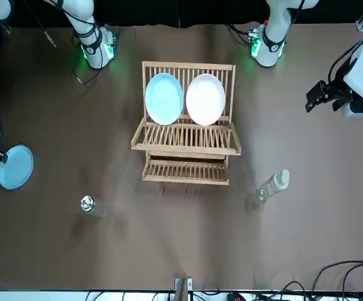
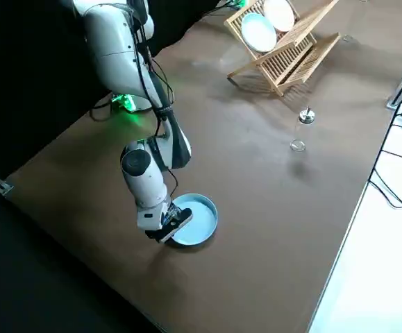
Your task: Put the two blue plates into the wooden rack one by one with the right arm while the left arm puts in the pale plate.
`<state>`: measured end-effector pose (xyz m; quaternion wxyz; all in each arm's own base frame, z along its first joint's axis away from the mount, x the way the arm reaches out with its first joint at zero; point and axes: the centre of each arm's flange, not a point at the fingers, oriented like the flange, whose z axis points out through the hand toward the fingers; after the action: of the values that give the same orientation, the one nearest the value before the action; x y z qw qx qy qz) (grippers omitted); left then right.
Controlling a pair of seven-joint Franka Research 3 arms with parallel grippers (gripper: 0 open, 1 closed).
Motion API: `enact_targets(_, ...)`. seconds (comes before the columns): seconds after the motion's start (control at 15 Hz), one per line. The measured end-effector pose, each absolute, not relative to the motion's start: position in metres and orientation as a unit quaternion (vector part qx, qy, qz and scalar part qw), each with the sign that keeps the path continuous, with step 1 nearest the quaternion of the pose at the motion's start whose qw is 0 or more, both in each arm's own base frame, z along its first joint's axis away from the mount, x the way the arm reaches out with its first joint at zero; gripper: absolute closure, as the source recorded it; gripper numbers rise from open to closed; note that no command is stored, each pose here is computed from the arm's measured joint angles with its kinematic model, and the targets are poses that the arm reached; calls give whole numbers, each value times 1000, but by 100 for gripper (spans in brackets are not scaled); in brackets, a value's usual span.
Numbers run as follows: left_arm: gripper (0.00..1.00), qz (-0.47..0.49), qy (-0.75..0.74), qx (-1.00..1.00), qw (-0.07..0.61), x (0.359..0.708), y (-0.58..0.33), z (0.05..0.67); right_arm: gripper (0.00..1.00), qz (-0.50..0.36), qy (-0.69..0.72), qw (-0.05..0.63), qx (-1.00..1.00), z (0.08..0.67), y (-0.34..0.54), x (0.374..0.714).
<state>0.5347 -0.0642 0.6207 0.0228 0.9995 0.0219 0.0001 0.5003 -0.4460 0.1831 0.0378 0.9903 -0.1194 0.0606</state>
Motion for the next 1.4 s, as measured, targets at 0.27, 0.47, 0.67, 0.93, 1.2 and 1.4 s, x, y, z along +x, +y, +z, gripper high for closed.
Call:
enact_targets(0.27, 0, 0, 20, 1000, 23, 535, -66, 621, 91, 60, -107, 36, 992, 184, -435, 511)
enact_targets(0.47, 0, 1, 17, 1000, 23, 534, -69, 621, 91, 38, -91, 20, 995, 184, -418, 523)
enact_targets(0.67, 0, 3, 17, 1000, 23, 536, -69, 619, 93, -22, -70, -26, 997, 188, -395, 537)
enact_targets(0.93, 0, -1, 18, 1000, 23, 540, -70, 614, 96, -98, -30, -81, 991, 210, -368, 552)
enact_targets(1.2, 0, 0, 18, 1000, 23, 540, -70, 614, 96, -132, 13, -114, 985, 235, -367, 552)
enact_targets(1.4, 0, 0, 18, 1000, 23, 540, -70, 614, 96, -165, 36, -143, 975, 244, -351, 551)
